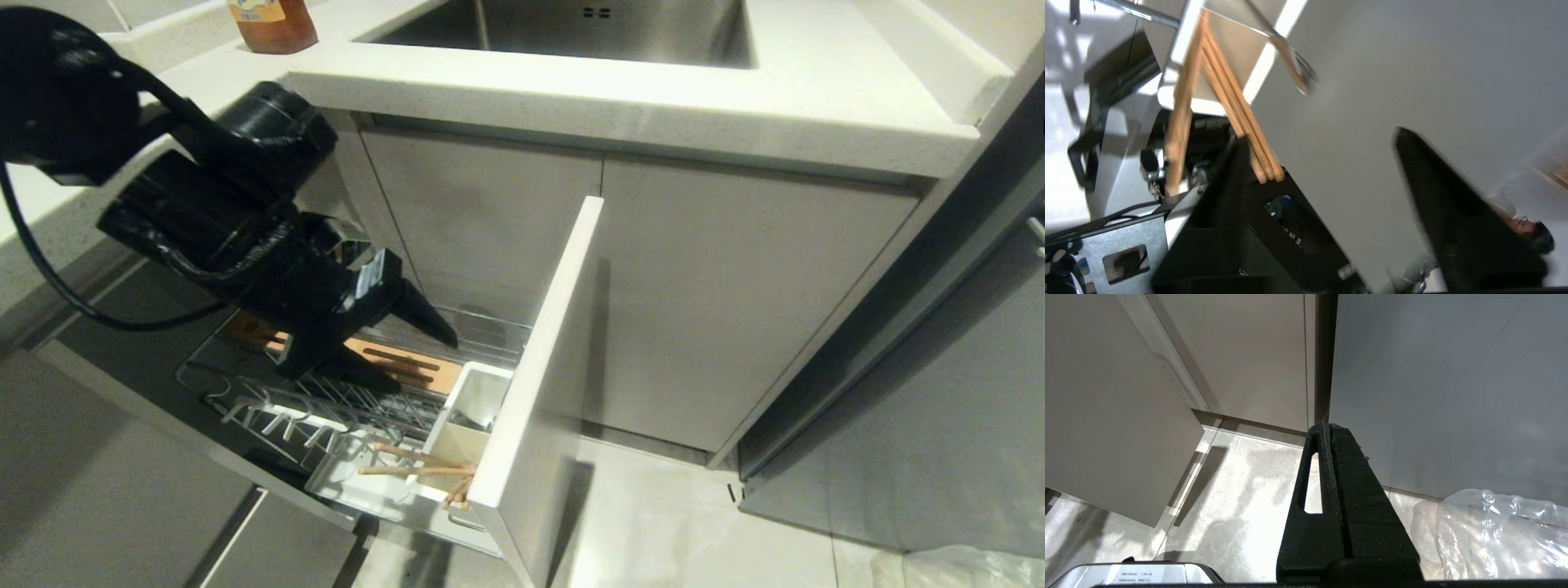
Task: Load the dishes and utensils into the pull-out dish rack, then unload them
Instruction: Pick up the bowl and place it in the cupboard
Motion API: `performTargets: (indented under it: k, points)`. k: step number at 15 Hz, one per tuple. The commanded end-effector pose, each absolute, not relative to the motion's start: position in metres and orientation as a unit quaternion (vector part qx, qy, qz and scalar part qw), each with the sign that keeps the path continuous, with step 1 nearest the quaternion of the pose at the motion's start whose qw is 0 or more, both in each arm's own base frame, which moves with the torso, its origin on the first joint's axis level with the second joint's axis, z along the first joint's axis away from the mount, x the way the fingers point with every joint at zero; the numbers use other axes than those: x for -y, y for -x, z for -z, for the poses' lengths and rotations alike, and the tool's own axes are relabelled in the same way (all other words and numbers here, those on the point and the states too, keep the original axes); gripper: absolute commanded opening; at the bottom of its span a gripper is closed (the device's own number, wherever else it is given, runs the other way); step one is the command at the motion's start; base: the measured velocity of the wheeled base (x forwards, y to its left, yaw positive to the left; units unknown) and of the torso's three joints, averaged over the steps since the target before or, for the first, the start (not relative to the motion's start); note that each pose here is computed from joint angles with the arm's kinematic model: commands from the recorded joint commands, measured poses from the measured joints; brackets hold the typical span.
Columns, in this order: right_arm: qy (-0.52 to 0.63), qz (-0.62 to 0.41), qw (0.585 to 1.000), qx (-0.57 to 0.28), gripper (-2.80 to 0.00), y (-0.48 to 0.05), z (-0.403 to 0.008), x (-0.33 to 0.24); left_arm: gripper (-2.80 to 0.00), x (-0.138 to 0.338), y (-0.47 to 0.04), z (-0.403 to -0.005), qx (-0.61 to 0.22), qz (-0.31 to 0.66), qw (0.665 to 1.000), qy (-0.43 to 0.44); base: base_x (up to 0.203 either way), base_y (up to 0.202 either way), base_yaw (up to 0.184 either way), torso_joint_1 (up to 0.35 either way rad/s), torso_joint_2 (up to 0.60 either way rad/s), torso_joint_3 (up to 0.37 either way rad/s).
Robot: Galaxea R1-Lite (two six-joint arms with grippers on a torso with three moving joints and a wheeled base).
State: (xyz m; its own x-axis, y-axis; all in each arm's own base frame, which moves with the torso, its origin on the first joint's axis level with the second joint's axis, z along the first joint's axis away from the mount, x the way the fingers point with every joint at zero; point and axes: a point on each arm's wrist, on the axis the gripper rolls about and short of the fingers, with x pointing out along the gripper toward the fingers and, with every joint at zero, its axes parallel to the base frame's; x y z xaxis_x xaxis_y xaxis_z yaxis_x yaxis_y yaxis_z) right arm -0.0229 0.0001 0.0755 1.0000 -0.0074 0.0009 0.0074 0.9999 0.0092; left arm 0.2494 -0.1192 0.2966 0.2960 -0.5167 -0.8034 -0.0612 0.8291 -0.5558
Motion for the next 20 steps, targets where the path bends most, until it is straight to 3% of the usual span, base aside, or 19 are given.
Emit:
performTargets:
  k: [1,6,10,13,16,20]
  points:
    - [-0.005,0.004,1.0,0.0,-2.8,0.023,-0.075,0.0,-2.8,0.1,-0.203,-0.335,-0.516,0.183,0.794,0.263,0.0,0.0,0.0,0.0,0.0,0.0]
    - [-0.005,0.004,1.0,0.0,-2.8,0.023,-0.075,0.0,-2.8,0.064,-0.128,-0.381,-0.403,0.23,0.845,0.266,0.0,0.0,0.0,0.0,0.0,0.0]
    - [-0.005,0.004,1.0,0.0,-2.8,0.023,-0.075,0.0,-2.8,0.024,-0.074,-0.404,-0.265,0.203,0.911,0.242,0.0,0.0,0.0,0.0,0.0,0.0]
    - [-0.005,0.004,1.0,0.0,-2.8,0.023,-0.075,0.0,-2.8,0.005,-0.037,-0.416,-0.146,0.1,0.959,0.223,0.0,0.0,0.0,0.0,0.0,0.0]
    - [-0.005,0.004,1.0,0.0,-2.8,0.023,-0.075,0.0,-2.8,0.004,-0.005,-0.421,-0.043,-0.055,0.979,0.194,0.0,0.0,0.0,0.0,0.0,0.0]
    - [-0.005,0.004,1.0,0.0,-2.8,0.023,-0.075,0.0,-2.8,0.006,0.008,-0.411,-0.005,-0.333,0.935,0.118,0.0,0.0,0.0,0.0,0.0,0.0]
